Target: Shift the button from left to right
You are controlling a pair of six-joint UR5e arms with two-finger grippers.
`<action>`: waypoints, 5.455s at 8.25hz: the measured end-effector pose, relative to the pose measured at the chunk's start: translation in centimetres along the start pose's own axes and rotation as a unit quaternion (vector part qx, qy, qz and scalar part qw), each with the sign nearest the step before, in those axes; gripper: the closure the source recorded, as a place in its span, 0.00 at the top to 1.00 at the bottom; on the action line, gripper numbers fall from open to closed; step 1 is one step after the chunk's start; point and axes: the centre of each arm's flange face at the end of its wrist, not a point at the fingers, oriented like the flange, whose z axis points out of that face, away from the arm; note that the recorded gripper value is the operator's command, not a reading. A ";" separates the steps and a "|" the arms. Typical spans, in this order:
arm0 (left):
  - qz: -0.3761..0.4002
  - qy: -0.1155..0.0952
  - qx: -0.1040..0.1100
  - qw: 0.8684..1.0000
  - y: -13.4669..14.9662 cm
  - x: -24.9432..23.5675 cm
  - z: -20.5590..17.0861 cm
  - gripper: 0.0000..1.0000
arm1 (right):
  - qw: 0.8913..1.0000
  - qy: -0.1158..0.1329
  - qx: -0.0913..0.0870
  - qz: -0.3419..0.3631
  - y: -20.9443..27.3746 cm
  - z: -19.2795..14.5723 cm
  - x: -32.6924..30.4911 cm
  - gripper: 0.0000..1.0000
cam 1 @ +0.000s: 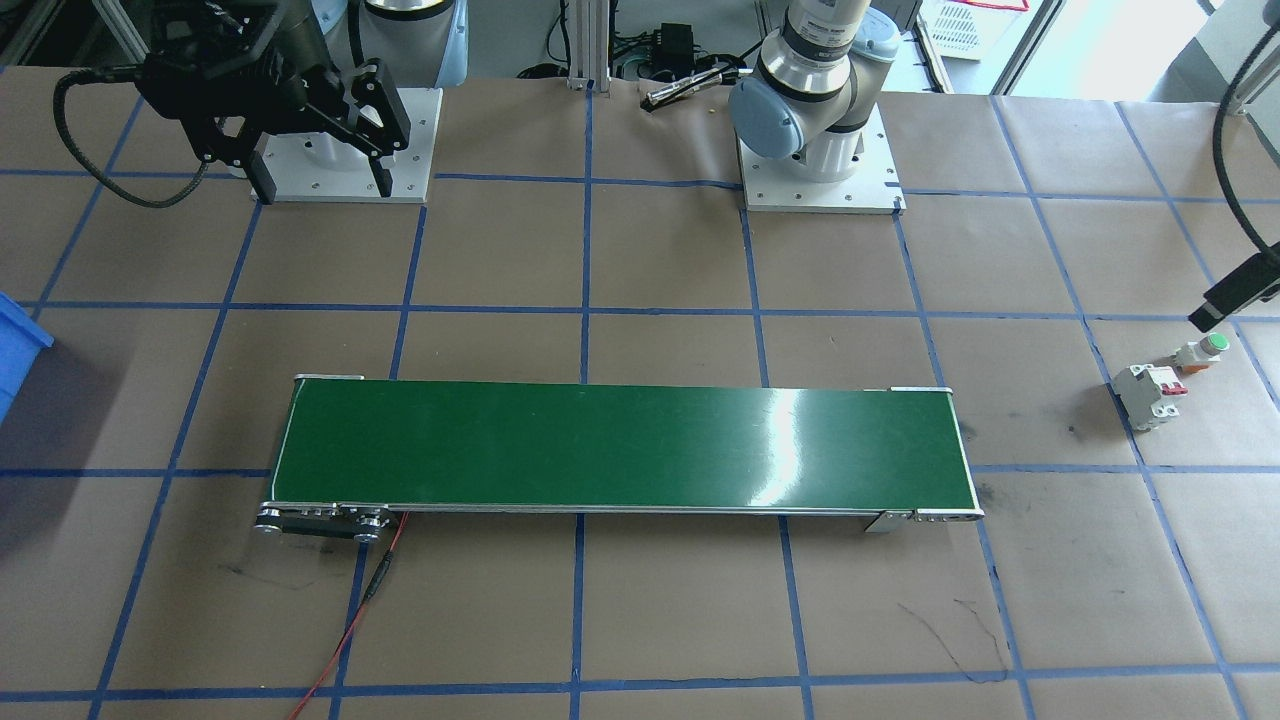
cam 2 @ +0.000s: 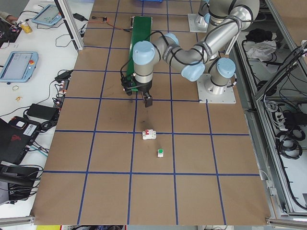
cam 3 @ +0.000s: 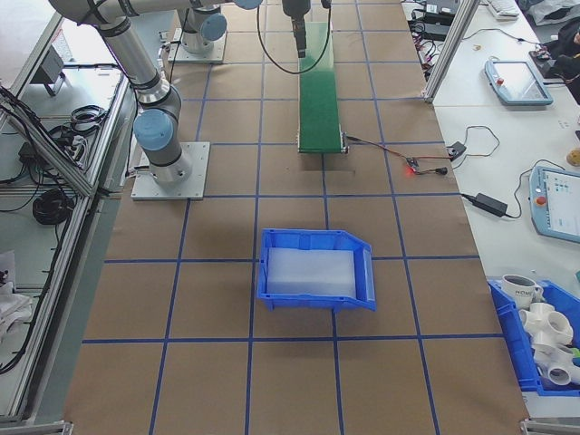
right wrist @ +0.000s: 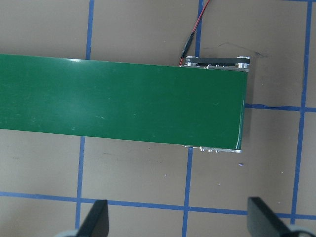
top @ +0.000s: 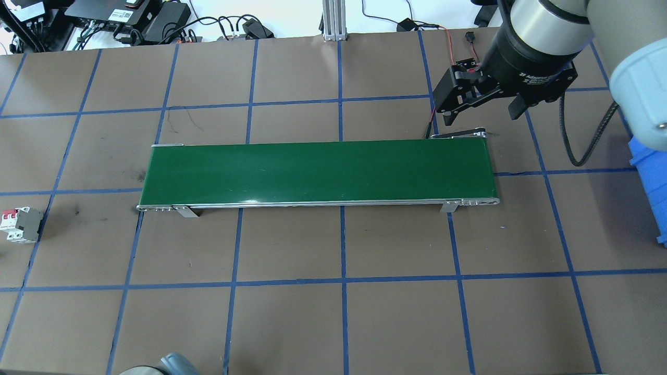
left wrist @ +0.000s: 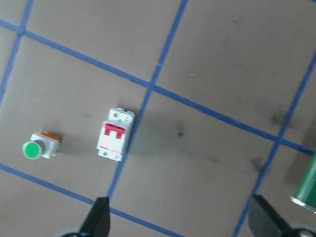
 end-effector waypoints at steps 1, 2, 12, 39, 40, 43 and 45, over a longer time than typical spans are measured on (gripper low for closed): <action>0.023 -0.007 0.008 1.000 -1.1 -6.0 2.0 1.00 | 1.000 0.000 0.000 0.000 0.0 0.0 0.0 1.00; 0.040 -0.012 0.009 0.999 -2.2 -11.1 4.3 1.00 | 1.000 0.000 0.000 0.000 0.0 0.0 0.0 1.00; 0.153 0.003 -0.043 0.987 -3.0 -22.8 19.4 1.00 | 1.000 0.000 0.000 0.000 0.0 0.0 0.0 1.00; -0.249 -0.006 -0.060 0.967 -1.6 26.4 2.7 0.00 | 1.000 0.009 -0.007 0.000 0.0 0.3 0.3 1.00; -0.276 -0.009 -0.064 0.959 -0.2 28.0 4.7 0.00 | 1.000 0.009 -0.007 0.000 0.0 0.3 0.2 1.00; -0.324 0.010 -0.062 0.944 3.4 29.1 11.2 0.00 | 1.000 0.009 -0.007 0.000 0.0 0.3 0.3 1.00; -0.370 0.026 -0.048 0.928 3.5 29.3 12.9 0.00 | 1.000 0.009 -0.007 0.000 0.0 0.3 0.2 1.00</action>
